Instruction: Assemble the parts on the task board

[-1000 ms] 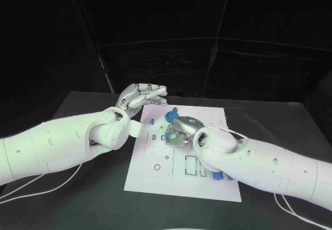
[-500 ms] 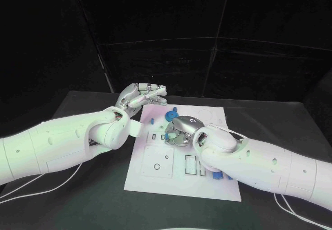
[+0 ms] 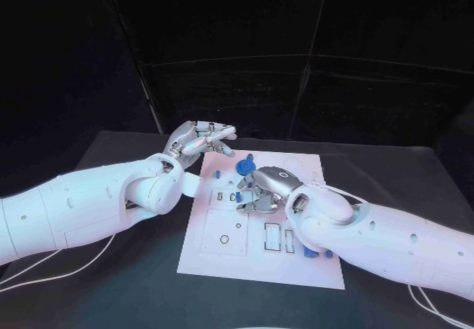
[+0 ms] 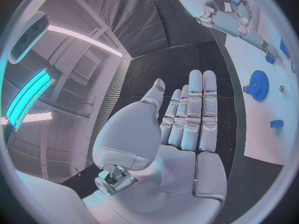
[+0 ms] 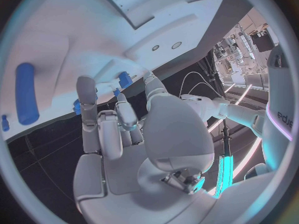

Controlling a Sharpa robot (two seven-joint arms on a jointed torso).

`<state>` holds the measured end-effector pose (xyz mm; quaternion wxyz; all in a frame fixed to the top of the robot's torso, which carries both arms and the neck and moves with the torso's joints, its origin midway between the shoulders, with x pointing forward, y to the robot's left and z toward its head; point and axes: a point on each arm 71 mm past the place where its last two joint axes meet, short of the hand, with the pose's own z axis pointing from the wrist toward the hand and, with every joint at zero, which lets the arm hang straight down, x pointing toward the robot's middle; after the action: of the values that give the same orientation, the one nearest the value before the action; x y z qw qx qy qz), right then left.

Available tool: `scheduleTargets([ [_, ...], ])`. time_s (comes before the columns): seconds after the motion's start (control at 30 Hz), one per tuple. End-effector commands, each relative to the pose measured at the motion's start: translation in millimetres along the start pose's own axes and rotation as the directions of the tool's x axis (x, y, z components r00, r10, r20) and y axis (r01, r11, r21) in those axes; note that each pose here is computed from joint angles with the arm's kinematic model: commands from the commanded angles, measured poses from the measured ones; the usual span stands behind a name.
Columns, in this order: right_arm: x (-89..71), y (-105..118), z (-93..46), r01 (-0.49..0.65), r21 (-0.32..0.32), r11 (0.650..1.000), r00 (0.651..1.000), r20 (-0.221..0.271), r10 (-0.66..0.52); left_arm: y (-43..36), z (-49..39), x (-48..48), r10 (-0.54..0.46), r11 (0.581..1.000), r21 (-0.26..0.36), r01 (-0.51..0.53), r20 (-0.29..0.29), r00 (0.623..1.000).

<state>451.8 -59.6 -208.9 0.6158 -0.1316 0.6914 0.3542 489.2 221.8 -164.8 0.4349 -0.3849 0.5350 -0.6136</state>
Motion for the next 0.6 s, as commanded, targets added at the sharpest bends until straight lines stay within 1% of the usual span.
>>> scheduleTargets([
  [0.03,-10.1,9.0,-8.7,-0.054,-0.170,0.984,0.997,0.052,0.064,1.6,0.4,0.1,0.057,0.998,-0.028,-0.057,-0.033,0.998],
  [0.1,-18.2,5.9,-18.1,-0.075,-0.206,0.976,0.994,0.058,0.089,3.7,0.3,-2.2,0.115,0.992,-0.048,-0.117,-0.048,0.992],
  [0.2,-29.3,1.1,-28.8,-0.103,-0.226,0.969,0.991,0.066,0.120,7.1,-0.6,-6.1,0.173,0.980,-0.088,-0.178,-0.065,0.983],
  [0.27,-38.2,-4.6,-36.4,-0.138,-0.219,0.966,0.986,0.066,0.156,10.2,-1.9,-7.9,0.212,0.967,-0.126,-0.224,-0.097,0.972],
  [0.33,-47.8,-12.6,-43.7,-0.191,-0.193,0.962,0.976,0.062,0.207,13.5,-3.8,-7.6,0.261,0.943,-0.168,-0.286,-0.156,0.953],
  [0.37,-51.1,-15.5,-45.7,-0.208,-0.184,0.961,0.973,0.064,0.223,14.4,-4.3,-7.0,0.280,0.933,-0.180,-0.311,-0.178,0.943],
  [0.47,-70.5,-32.9,-53.4,-0.255,-0.144,0.956,0.959,0.092,0.269,17.0,-6.0,-4.9,0.395,0.861,-0.222,-0.458,-0.275,0.877],
  [0.57,-89.7,-52.4,-57.9,-0.274,-0.096,0.957,0.949,0.133,0.286,19.0,-7.1,-5.1,0.460,0.787,-0.275,-0.552,-0.337,0.822],
  [0.6,-94.2,-57.6,-59.0,-0.280,-0.081,0.957,0.946,0.143,0.289,19.3,-7.5,-5.4,0.470,0.767,-0.293,-0.572,-0.351,0.810],
])
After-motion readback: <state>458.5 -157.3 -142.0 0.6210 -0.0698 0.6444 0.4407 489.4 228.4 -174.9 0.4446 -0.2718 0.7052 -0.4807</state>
